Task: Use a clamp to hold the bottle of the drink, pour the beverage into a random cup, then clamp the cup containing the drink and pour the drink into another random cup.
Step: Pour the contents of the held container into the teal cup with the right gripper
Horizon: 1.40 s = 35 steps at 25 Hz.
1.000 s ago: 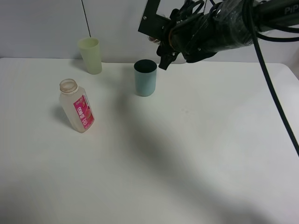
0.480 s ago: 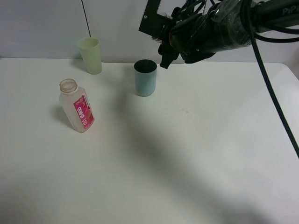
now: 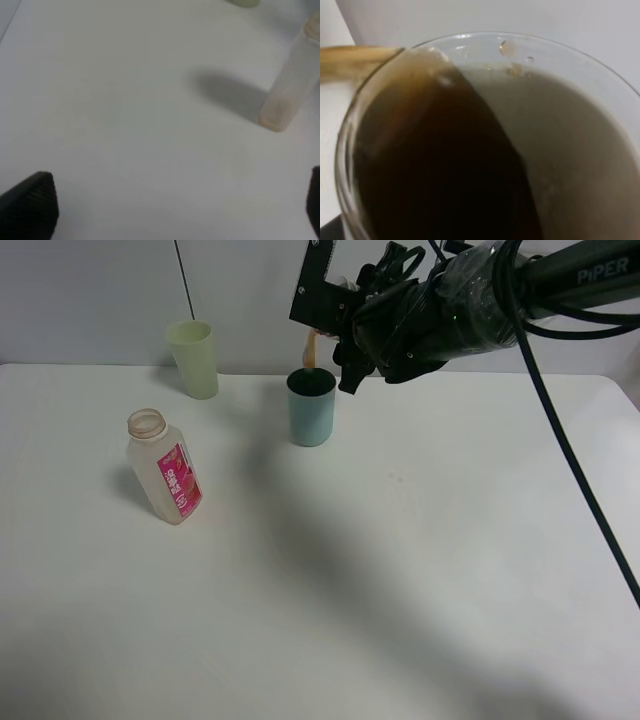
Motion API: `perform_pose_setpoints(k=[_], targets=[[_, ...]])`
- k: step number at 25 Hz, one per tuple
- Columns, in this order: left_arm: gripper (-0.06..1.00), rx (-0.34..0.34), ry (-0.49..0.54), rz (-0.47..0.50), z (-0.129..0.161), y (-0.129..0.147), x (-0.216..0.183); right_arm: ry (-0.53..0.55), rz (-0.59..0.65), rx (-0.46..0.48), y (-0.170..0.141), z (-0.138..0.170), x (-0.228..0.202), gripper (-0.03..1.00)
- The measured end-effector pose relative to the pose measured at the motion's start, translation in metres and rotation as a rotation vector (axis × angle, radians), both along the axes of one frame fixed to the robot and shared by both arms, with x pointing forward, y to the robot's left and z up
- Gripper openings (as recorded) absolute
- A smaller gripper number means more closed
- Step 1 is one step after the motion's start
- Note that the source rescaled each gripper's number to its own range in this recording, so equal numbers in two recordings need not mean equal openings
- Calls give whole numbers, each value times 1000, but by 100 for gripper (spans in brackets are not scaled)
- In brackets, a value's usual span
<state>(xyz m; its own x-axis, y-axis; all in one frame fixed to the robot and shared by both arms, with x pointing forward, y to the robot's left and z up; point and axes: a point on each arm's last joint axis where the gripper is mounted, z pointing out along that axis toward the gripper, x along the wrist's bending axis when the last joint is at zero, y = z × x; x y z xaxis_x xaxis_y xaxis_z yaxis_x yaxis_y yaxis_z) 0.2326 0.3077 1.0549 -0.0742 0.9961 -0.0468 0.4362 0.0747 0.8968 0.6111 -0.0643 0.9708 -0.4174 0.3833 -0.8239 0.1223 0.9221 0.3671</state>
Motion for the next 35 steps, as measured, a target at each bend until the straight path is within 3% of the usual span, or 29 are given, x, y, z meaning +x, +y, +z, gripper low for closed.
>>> perform_pose_setpoints(k=[20, 35], targets=[[100, 0, 0, 0, 0, 0, 0, -8, 52, -117, 0, 0, 0, 0], [100, 0, 0, 0, 0, 0, 0, -10, 60, -139, -1, 0, 0, 0]])
